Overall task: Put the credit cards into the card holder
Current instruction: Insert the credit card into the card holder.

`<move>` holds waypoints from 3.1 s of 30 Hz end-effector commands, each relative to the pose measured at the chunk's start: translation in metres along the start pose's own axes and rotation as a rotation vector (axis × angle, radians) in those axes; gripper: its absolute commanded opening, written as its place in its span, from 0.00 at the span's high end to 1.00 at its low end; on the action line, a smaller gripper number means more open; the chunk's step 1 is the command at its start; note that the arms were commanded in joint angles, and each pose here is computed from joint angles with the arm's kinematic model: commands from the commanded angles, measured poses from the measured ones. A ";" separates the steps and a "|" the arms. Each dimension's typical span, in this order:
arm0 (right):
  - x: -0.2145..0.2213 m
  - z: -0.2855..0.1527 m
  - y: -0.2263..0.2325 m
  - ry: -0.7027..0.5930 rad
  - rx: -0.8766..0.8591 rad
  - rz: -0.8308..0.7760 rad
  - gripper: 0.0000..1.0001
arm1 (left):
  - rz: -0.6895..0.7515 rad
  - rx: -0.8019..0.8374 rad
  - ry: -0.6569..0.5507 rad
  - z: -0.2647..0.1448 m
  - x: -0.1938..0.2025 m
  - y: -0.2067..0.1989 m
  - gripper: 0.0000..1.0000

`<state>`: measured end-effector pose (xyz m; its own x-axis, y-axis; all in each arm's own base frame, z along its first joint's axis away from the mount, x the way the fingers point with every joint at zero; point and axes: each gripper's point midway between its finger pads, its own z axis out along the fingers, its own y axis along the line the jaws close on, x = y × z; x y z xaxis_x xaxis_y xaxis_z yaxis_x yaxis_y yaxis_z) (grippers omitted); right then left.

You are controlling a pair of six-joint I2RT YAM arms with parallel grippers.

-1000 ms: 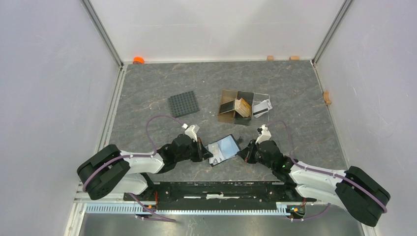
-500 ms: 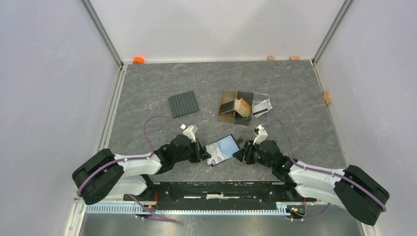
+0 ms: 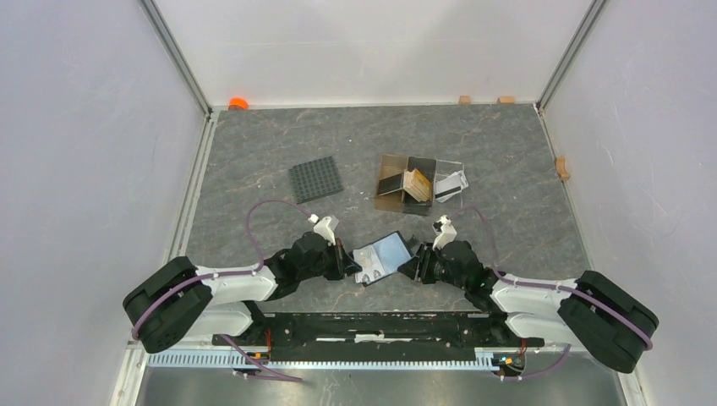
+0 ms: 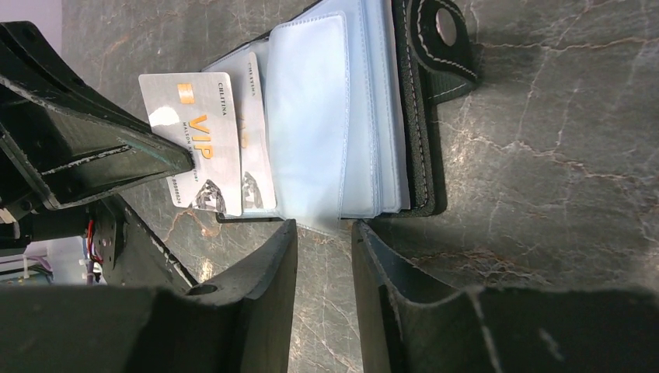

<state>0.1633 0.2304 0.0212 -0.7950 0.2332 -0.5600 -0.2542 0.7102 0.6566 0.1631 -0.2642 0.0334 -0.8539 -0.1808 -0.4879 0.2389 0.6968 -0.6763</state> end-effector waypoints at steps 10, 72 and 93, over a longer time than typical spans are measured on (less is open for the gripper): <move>-0.014 0.004 0.014 -0.065 -0.063 0.039 0.77 | 0.025 -0.106 0.014 -0.002 0.009 0.030 0.98; -0.068 0.004 -0.023 -0.104 0.309 -0.351 1.00 | -0.180 0.152 0.025 0.019 -0.019 -0.057 0.98; -0.121 0.020 0.008 -0.066 0.284 -0.585 0.44 | -0.216 0.126 0.007 0.020 -0.021 -0.054 0.98</move>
<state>0.2491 0.2087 0.0506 -0.6069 -0.2181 -0.7642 -0.4153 0.9069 0.0710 0.1758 -0.3120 0.0580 -0.9066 -0.2712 -0.3232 0.1140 0.5800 -0.8066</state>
